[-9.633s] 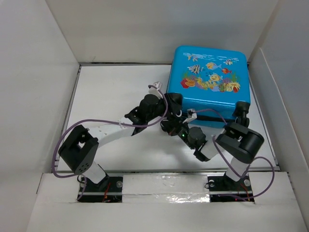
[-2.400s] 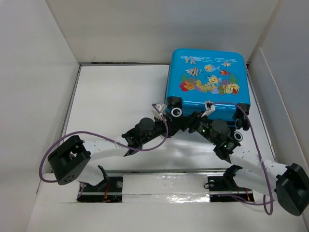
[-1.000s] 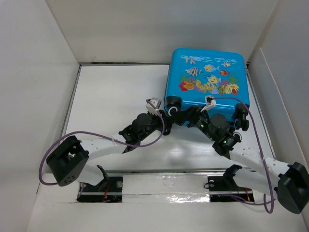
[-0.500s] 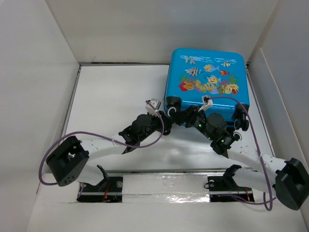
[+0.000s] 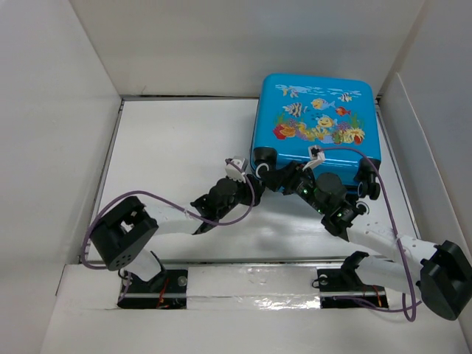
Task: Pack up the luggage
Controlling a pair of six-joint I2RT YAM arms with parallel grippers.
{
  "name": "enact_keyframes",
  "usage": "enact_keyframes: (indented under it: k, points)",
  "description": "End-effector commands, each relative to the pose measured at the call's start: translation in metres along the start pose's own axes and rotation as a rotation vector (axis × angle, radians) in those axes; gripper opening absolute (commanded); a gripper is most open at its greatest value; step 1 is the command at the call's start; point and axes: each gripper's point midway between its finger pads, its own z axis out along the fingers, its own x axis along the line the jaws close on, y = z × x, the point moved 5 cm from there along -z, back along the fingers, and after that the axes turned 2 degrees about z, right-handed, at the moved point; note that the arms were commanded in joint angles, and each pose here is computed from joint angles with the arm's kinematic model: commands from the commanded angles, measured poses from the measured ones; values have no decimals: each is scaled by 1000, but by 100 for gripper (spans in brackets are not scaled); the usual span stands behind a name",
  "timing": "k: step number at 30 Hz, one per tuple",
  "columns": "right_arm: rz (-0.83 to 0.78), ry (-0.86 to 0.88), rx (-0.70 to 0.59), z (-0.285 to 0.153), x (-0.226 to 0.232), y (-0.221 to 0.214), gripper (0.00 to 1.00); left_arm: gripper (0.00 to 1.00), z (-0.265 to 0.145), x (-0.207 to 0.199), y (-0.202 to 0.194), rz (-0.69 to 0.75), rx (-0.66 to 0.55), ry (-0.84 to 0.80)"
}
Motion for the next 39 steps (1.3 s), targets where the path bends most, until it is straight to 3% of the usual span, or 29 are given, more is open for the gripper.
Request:
enact_keyframes:
  k: [1,9,15,21,29,39]
  points:
    - [-26,64,-80,4,19,19,43,40,12,-14,36,-8,-150,-29]
    - [-28,84,-65,4,22,15,43,40,19,-14,48,-26,-232,-12]
    - [-22,98,-72,3,24,16,43,36,30,-16,42,-24,-228,-11]
    - [-22,99,-73,3,24,16,42,25,34,-12,38,-17,-225,10]
    - [-19,103,-76,2,25,17,42,1,35,-10,37,-8,-221,23]
    - [-16,104,-77,1,25,16,42,0,22,0,37,17,-227,68]
